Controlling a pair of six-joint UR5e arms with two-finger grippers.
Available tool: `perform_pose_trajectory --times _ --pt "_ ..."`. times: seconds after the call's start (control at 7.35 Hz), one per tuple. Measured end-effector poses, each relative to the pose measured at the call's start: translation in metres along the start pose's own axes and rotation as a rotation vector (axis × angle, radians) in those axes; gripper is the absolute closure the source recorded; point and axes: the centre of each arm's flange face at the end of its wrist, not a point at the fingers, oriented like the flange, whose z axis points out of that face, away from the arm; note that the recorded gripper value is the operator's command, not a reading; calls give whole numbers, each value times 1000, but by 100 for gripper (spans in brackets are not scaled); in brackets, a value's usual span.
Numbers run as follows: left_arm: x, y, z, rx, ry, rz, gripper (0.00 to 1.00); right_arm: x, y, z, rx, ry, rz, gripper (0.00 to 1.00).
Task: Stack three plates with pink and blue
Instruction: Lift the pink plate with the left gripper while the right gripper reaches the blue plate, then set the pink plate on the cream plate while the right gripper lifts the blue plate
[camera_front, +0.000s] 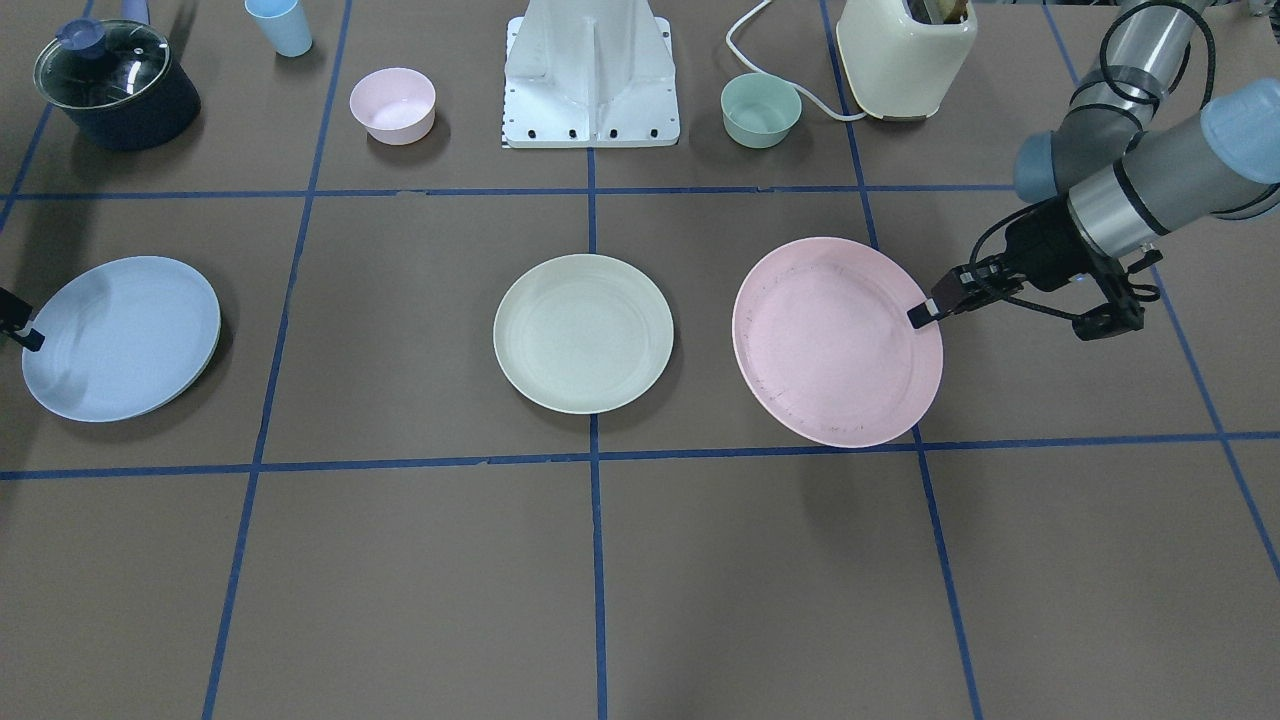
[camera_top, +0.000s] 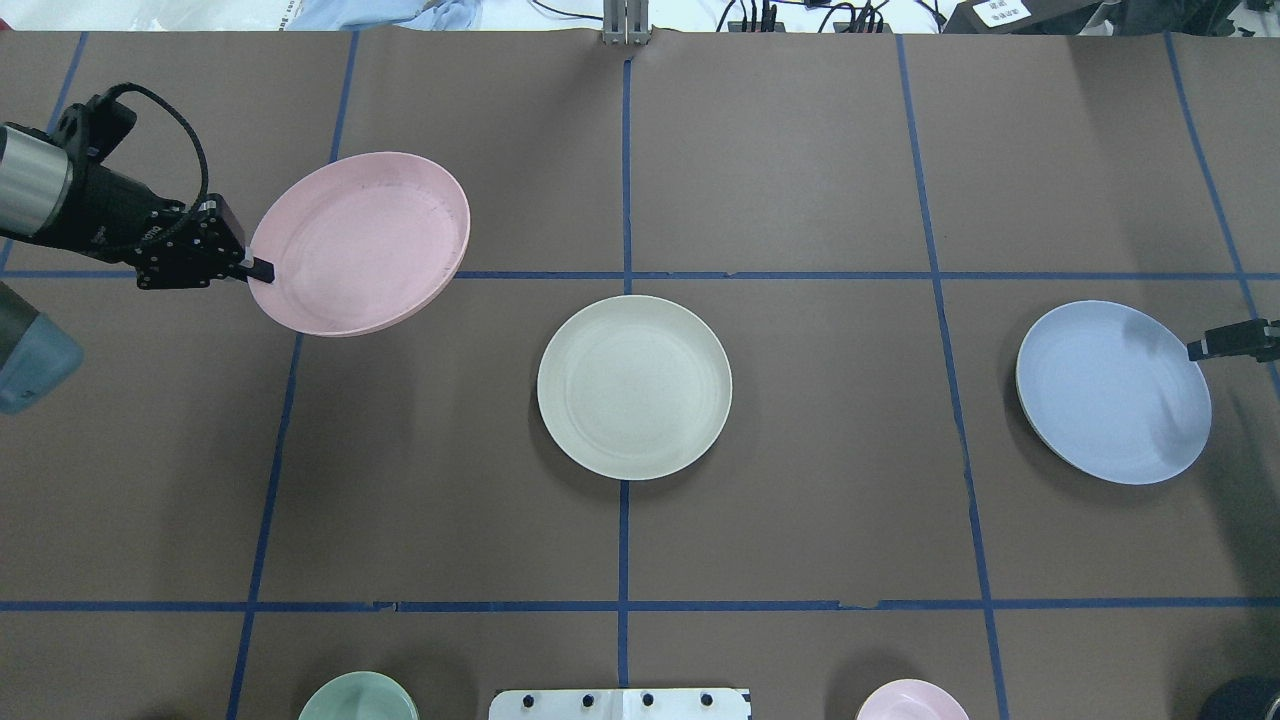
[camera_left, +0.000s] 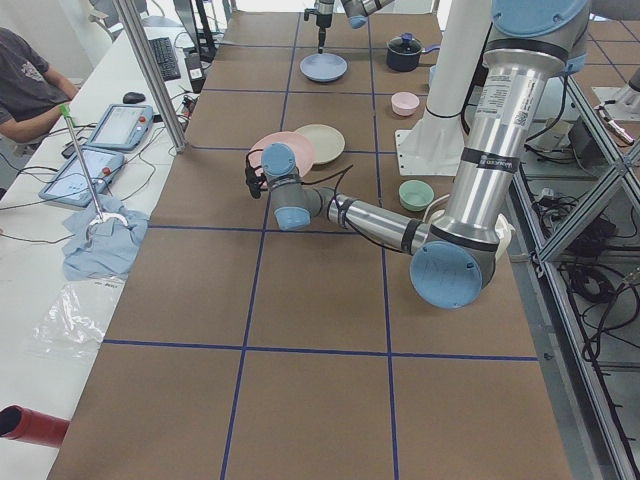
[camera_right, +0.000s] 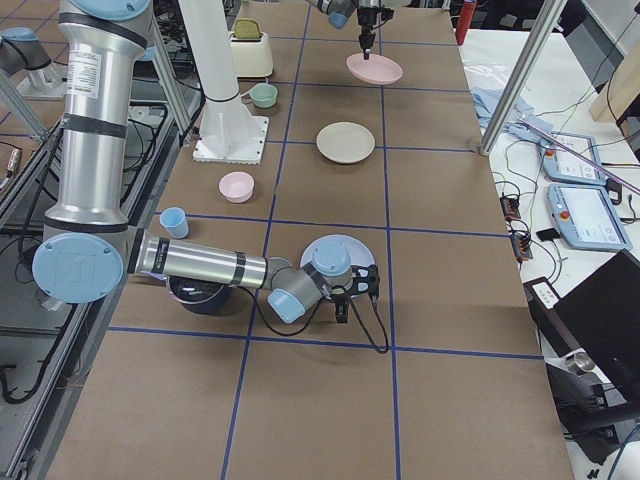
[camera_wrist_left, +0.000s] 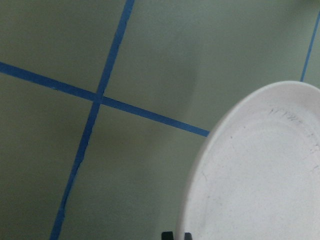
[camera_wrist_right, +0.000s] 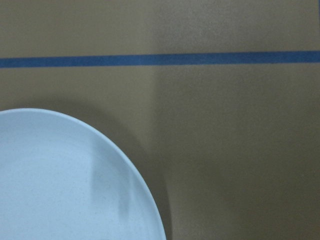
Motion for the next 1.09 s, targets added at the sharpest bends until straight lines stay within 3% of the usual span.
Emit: perform_pose_trajectory --times 0.14,0.27,0.68,1.09 --pt "1 1 1 0 2 0 100 -3 4 6 -15 -1 -5 76" --pt "2 1 1 0 3 2 100 -5 6 10 -26 -3 -9 100" --pt "2 1 2 -2 2 4 100 -13 8 10 -45 -44 -26 100" --pt "5 9 19 4 -5 10 100 -30 8 0 -113 -167 12 100"
